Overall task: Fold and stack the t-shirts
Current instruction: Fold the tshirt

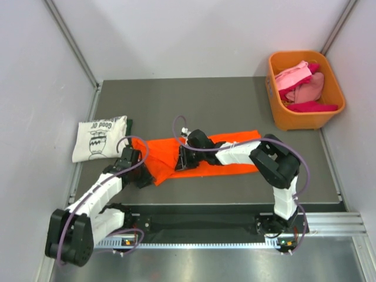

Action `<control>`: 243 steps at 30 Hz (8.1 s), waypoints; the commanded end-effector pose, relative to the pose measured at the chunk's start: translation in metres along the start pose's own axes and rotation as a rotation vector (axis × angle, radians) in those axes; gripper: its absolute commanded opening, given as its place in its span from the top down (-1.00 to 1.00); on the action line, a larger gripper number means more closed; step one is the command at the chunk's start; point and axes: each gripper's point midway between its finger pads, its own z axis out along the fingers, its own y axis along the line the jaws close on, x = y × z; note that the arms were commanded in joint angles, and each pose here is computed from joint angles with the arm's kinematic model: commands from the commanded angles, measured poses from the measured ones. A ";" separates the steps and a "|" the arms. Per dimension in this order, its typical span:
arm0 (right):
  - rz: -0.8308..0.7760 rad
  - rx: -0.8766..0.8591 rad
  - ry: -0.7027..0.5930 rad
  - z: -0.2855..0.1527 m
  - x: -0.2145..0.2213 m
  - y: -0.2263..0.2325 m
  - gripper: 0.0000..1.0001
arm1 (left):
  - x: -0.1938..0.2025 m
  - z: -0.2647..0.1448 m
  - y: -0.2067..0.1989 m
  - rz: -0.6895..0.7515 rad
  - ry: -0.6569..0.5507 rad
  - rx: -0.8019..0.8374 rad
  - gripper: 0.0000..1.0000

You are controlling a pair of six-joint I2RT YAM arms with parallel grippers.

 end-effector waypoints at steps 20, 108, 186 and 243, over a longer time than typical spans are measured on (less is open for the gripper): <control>-0.108 0.286 -0.335 -0.153 -0.098 -0.073 0.10 | -0.075 -0.073 -0.036 0.009 -0.416 0.123 -0.97; -0.086 0.331 -0.411 -0.205 -0.128 -0.129 -0.18 | -0.034 -0.024 -0.003 -0.211 -0.242 0.033 -0.96; -0.320 0.670 0.045 -0.159 0.017 -0.145 0.84 | -0.322 0.199 -0.238 -0.023 -0.145 0.352 1.00; 0.105 -0.020 -0.208 -0.109 -0.251 -0.152 -0.15 | -0.315 0.121 -0.210 0.125 -0.198 0.423 -0.62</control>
